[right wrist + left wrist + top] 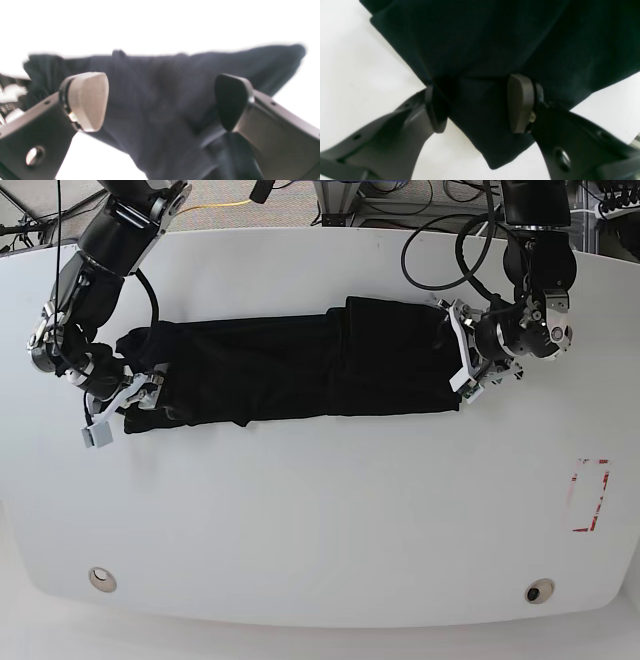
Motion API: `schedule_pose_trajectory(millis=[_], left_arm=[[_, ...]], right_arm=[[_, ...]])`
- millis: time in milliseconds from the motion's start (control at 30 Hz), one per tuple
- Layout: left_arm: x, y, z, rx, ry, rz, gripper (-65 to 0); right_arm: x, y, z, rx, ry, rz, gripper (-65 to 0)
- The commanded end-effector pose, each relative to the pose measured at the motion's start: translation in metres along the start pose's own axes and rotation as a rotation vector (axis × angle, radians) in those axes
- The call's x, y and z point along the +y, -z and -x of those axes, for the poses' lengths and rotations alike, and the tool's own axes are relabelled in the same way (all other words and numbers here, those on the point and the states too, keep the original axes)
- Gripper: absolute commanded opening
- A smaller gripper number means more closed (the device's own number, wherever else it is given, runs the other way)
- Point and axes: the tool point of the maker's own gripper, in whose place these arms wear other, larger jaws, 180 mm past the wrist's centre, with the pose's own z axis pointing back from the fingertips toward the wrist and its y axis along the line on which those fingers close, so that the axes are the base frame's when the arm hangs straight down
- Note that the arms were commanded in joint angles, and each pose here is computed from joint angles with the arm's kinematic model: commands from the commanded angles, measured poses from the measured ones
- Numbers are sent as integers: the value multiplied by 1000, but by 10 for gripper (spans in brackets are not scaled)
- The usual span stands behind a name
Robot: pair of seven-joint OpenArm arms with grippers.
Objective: Fold the T-shirt properly
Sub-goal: 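Release and regrasp the folded strip ends with both grippers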
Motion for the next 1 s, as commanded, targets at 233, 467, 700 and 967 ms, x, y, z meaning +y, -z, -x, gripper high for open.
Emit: schedule_pose_trajectory(millis=[233,467,700,967], left_arm=[[6,-3,3,37,26,-31,-312],[5,0,-17,-6,21,-30,-312],[6,-2,-21,-7,28,-33,-312],[13,-5,-38,-16,21,-53,-312]], right_arm=[[-78,-41,-20,-13,130,93,0],[-100,-47,-8,8,195,116,0],[-84,-27,28,53,250,71,0],[-64,-8,66,94,310,22,0]])
